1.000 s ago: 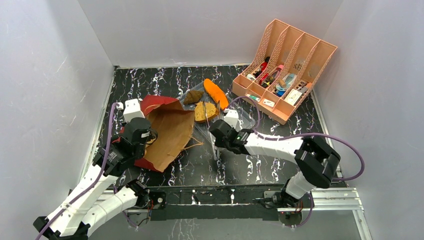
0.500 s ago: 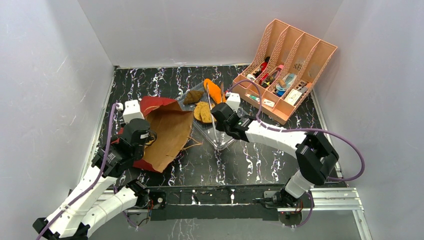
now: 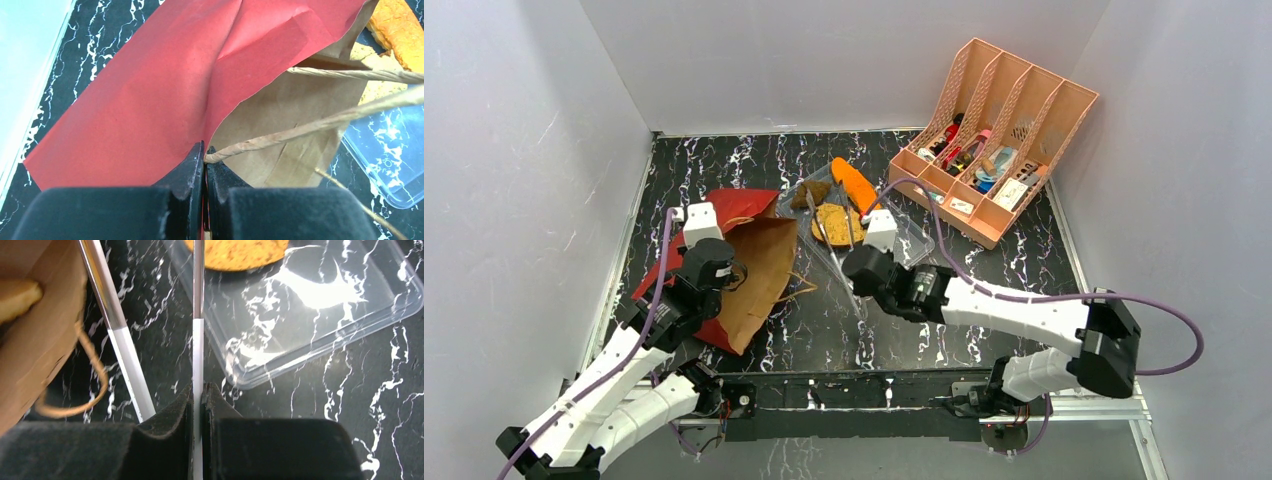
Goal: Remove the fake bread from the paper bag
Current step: Pick up the clamp from the center of the board.
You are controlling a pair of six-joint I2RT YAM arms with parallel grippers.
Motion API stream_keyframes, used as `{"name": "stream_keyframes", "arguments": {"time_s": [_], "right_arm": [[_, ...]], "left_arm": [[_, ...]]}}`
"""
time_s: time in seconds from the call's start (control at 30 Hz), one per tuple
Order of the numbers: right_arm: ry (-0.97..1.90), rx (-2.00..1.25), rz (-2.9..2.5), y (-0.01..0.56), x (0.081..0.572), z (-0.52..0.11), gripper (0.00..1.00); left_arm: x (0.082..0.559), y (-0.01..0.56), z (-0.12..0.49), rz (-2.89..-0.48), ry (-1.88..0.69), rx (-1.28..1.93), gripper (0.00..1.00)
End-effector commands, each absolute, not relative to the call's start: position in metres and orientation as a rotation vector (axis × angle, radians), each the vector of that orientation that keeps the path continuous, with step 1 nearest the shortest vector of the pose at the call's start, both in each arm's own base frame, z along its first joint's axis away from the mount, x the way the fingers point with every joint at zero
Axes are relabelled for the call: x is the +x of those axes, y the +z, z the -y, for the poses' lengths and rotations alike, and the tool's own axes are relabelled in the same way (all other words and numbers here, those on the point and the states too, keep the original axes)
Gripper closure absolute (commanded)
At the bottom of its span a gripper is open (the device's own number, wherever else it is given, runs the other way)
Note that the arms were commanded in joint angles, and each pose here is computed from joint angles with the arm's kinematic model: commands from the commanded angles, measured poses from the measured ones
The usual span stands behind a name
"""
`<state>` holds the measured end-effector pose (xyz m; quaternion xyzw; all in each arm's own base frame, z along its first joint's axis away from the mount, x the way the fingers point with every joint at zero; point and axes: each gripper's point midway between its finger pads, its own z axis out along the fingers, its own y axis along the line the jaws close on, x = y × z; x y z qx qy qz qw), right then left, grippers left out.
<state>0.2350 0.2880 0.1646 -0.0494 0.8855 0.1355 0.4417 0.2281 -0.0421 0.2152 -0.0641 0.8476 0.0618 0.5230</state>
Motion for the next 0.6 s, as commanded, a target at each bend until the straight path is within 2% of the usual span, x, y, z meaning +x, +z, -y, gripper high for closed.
{"name": "stream_keyframes", "arguments": {"time_s": [0.0,0.23,0.57], "right_arm": [[0.344,-0.128,-2.133,0.186,0.21,-0.285,1.0],[0.352,-0.26,-2.139,0.183,0.158,-0.301,1.0],[0.309,-0.418,-2.2,0.133,0.095,-0.326,1.0]], "left_arm": [[0.233,0.209,0.051,-2.039,0.118,-0.144,1.0],[0.234,0.209,0.06,-2.041,0.044,-0.208,1.0],[0.235,0.201,0.068,-2.052,-0.012,-0.253,1.0]]}}
